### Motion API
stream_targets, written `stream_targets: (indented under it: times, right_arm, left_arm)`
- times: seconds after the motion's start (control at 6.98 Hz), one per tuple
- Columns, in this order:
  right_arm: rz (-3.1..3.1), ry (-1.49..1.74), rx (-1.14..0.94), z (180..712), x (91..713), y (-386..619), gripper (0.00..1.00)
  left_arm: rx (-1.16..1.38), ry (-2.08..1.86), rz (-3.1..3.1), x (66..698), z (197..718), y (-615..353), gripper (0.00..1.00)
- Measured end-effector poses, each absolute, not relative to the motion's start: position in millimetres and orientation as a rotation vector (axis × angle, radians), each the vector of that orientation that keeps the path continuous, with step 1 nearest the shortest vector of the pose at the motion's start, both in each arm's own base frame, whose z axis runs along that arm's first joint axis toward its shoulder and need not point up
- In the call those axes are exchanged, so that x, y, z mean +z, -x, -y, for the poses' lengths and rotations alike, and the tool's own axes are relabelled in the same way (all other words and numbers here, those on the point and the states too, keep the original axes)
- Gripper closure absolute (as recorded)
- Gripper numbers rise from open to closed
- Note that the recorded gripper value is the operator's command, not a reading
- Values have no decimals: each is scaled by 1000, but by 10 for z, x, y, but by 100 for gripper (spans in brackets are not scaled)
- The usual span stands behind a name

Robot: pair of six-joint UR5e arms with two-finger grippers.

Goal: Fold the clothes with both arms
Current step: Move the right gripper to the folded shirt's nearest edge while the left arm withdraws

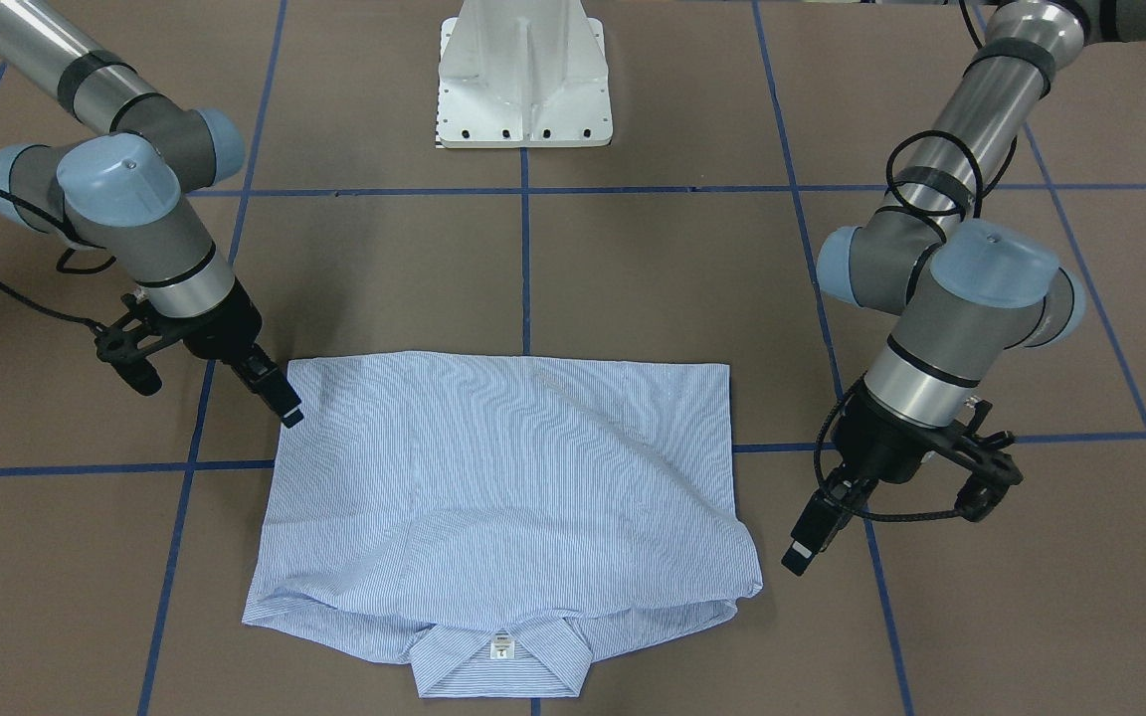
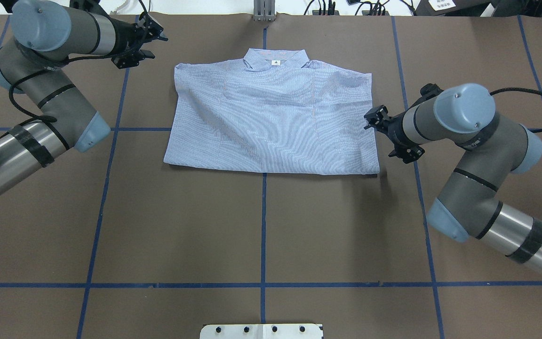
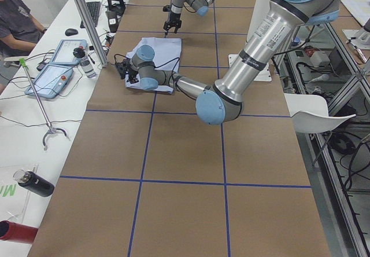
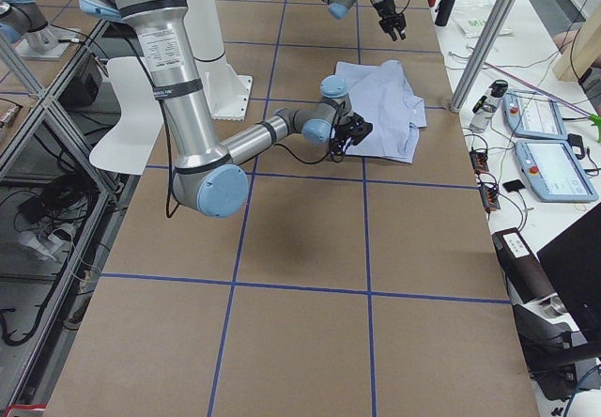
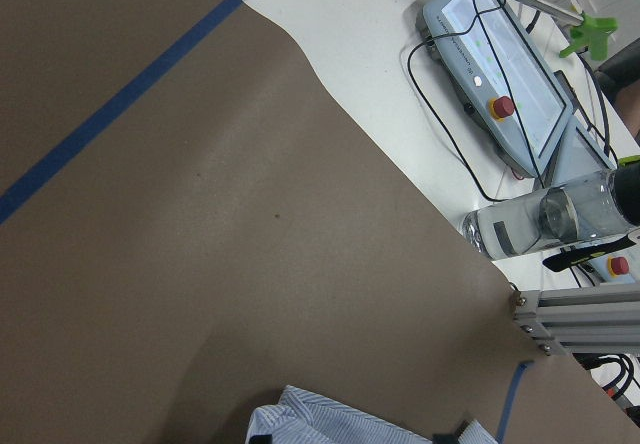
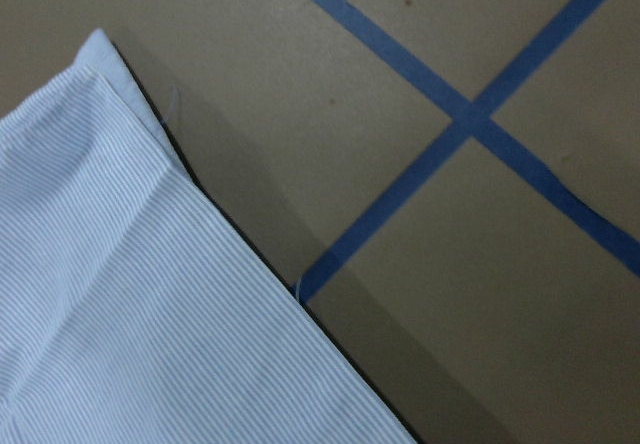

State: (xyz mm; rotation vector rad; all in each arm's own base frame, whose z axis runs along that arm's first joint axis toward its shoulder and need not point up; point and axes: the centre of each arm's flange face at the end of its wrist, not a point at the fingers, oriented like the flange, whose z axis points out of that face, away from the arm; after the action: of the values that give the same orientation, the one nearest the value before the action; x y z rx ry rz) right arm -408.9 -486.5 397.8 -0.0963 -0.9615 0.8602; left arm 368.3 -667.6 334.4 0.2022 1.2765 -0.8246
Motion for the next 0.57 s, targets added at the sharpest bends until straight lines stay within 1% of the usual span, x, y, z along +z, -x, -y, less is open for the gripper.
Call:
stream_targets:
  times: [0.14,0.43,0.57]
  right_arm:
    - [958,94,847,4680,3991,4194,6]
    - [945,95,828,4534,4012,4360,7]
    - [937,98,821,4499,4034,4435,14]
  left_arm:
    - [-824,-204,-1278,3347,6657,-3673,38]
    - [-826,-205,-1275,3381,6644,-3662,38]
    - [-827,-205,-1271,3410,6638,-3657,38]
